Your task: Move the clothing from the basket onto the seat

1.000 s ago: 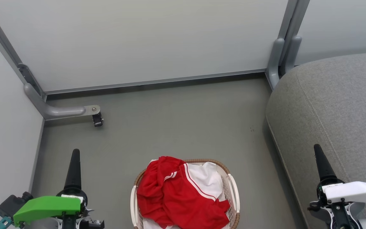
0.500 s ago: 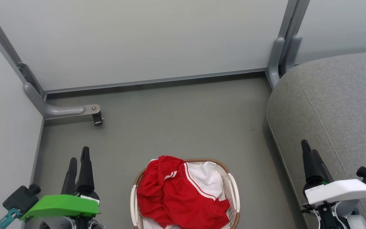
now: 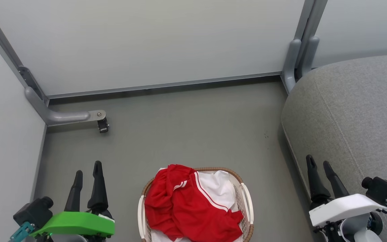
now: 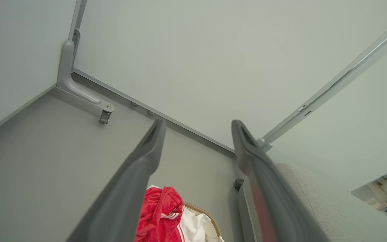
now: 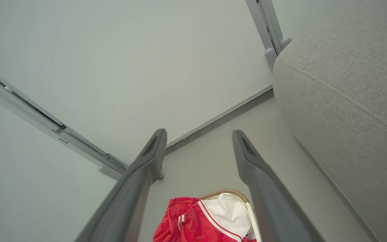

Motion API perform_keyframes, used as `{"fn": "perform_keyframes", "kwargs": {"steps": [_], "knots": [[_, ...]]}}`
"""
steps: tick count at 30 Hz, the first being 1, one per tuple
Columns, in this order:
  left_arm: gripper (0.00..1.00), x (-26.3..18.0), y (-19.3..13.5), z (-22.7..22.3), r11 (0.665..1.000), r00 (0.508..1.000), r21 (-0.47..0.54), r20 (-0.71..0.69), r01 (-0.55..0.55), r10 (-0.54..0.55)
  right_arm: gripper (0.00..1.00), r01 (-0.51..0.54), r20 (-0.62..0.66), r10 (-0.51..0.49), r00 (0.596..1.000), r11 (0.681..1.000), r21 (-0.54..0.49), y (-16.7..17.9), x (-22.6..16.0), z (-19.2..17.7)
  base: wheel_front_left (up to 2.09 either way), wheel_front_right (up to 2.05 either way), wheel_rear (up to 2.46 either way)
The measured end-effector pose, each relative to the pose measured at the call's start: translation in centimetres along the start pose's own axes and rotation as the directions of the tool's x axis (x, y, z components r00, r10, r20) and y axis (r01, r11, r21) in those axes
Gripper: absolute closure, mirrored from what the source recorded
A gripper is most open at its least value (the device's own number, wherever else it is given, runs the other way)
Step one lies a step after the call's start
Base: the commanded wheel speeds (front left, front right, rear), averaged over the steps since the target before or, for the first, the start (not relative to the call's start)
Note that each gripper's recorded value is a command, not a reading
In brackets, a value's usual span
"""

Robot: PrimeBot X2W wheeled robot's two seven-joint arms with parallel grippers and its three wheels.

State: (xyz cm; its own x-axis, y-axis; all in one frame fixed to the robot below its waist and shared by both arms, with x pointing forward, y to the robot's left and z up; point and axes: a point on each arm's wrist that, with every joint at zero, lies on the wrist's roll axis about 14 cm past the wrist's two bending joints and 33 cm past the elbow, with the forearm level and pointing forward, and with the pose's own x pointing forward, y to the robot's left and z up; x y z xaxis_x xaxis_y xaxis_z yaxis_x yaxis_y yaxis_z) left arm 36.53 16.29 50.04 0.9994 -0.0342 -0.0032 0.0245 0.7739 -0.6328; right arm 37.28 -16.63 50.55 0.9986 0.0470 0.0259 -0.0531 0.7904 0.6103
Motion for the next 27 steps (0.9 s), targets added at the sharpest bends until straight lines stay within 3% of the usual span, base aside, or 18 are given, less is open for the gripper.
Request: {"fn": "perform_keyframes", "kwargs": {"steps": [27], "knots": [[0.00,-1.3,0.9,-1.7,0.969,1.000,0.246,-0.027,-0.002,0.009,0.00,-0.057,-0.005,0.058,0.998,0.960,-0.275,1.0,-0.1,-0.6,0.00,0.00,0.00]]}}
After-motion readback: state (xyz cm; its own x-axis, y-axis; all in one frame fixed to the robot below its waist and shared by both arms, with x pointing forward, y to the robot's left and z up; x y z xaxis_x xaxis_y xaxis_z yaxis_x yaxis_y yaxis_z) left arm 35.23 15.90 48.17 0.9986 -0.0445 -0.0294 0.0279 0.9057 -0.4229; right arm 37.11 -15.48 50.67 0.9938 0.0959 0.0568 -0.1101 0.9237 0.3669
